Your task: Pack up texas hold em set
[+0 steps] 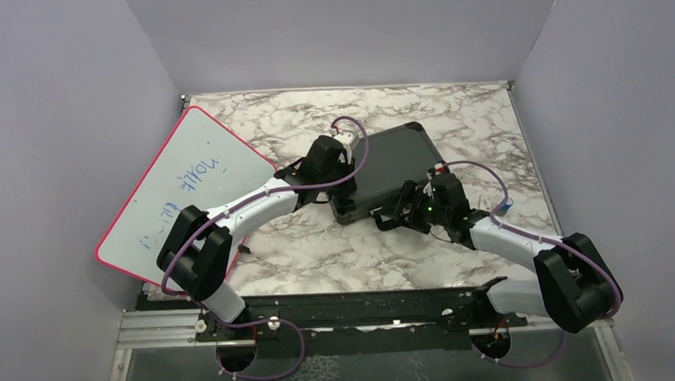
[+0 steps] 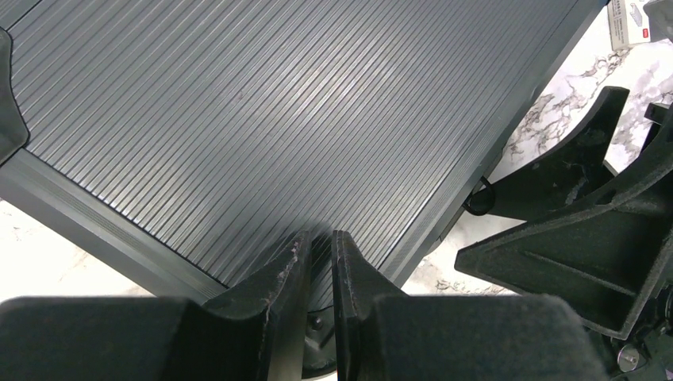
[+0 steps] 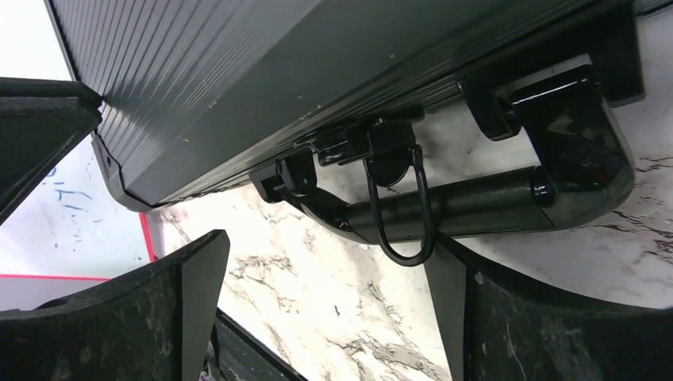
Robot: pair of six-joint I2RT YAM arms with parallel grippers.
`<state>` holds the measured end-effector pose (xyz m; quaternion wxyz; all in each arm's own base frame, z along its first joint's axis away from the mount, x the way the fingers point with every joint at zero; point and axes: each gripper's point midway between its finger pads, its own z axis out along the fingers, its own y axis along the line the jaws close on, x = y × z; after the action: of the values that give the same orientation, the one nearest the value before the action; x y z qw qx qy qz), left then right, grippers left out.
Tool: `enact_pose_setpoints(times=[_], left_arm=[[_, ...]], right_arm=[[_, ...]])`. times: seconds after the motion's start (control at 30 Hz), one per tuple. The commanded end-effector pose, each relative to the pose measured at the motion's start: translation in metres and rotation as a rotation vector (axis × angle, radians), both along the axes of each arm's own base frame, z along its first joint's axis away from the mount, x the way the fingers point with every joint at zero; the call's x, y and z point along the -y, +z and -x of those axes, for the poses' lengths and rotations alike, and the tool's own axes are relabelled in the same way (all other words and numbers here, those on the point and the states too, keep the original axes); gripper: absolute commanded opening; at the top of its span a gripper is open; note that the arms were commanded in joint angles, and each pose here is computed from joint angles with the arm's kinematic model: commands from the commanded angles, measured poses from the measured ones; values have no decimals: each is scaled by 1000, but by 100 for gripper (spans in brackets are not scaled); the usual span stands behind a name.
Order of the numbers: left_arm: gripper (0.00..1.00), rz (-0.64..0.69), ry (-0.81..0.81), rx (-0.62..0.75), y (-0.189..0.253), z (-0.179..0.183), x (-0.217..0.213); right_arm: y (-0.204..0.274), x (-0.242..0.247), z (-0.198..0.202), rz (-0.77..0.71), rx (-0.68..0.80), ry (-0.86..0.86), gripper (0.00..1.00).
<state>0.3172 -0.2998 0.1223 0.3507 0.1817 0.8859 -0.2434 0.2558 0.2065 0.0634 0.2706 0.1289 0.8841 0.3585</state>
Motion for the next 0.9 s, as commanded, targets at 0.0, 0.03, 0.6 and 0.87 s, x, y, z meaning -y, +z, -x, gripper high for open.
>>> enact_pose_setpoints(times=[0.0, 0.03, 0.6, 0.87], left_arm=[[20, -208, 31, -162, -59, 26, -38], [20, -207, 30, -159, -58, 26, -38], [20, -198, 43, -155, -54, 25, -37], [21, -163, 44, -118, -36, 20, -33]], right_arm=[[15, -8, -14, -51, 60, 3, 93], [21, -10, -16, -66, 77, 5, 93], [69, -11, -69, -10, 277, -45, 91], [91, -2, -70, 14, 312, -84, 87]])
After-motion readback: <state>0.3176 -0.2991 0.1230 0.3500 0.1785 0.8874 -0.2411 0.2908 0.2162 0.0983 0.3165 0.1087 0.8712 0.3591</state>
